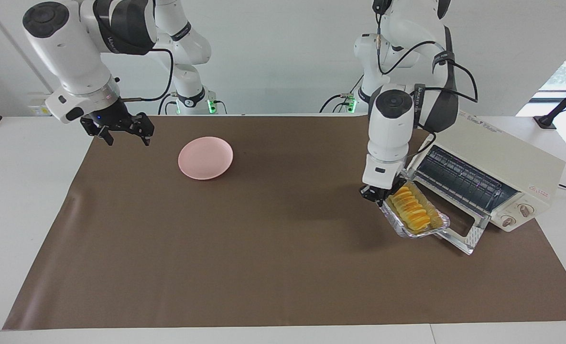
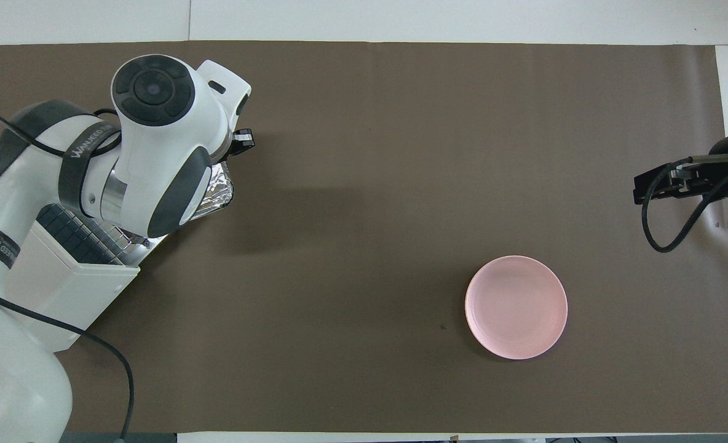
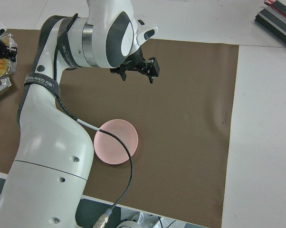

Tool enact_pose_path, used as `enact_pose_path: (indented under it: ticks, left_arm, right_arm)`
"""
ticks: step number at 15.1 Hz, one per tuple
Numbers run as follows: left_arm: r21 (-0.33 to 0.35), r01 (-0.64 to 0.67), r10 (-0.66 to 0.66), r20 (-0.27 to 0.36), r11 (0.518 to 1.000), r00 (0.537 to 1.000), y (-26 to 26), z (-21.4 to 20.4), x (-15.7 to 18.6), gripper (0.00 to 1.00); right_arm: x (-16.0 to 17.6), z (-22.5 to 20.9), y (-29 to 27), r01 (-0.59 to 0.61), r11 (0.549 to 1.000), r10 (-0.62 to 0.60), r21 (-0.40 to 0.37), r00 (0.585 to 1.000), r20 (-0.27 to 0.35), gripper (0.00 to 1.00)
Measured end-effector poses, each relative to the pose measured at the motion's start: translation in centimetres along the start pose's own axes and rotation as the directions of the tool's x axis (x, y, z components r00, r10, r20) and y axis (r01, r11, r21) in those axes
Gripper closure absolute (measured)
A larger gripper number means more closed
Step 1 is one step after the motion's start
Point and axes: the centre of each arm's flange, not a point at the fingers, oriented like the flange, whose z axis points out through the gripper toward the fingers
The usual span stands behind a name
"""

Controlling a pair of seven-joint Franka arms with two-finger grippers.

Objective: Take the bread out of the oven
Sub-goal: 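Pull the foil tray out of the oven with the left gripper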

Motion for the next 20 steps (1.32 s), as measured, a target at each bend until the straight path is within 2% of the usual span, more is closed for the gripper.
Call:
enact_pose_path:
  ticks: [5,10,12,20]
  left_arm:
    - [-0.050,-0.140,0.140,0.009,0.989,0.990,7.0,0.1,-4.3,0.98]
    - [-0.093,-0.250,0.254,0.040,0.964,0.966,16.2,3.7,-8.9,0.98]
    - [-0.123,-0.261,0.267,0.043,0.958,0.963,18.8,4.2,-9.5,0.98]
    - [-0.150,-0.290,0.299,0.041,0.945,0.953,22.1,4.6,-11.0,0.98]
  right_arm:
    - [0.0,0.0,0.0,0.000,1.000,0.000,0.000,1.000,0.000,0.00]
    - [0.0,0.0,0.0,0.000,1.000,0.000,0.000,1.000,0.000,0.00]
    - [0.0,0.0,0.0,0.000,1.000,0.000,0.000,1.000,0.000,0.00]
    - [0.0,0.0,0.0,0.000,1.000,0.000,0.000,1.000,0.000,0.00]
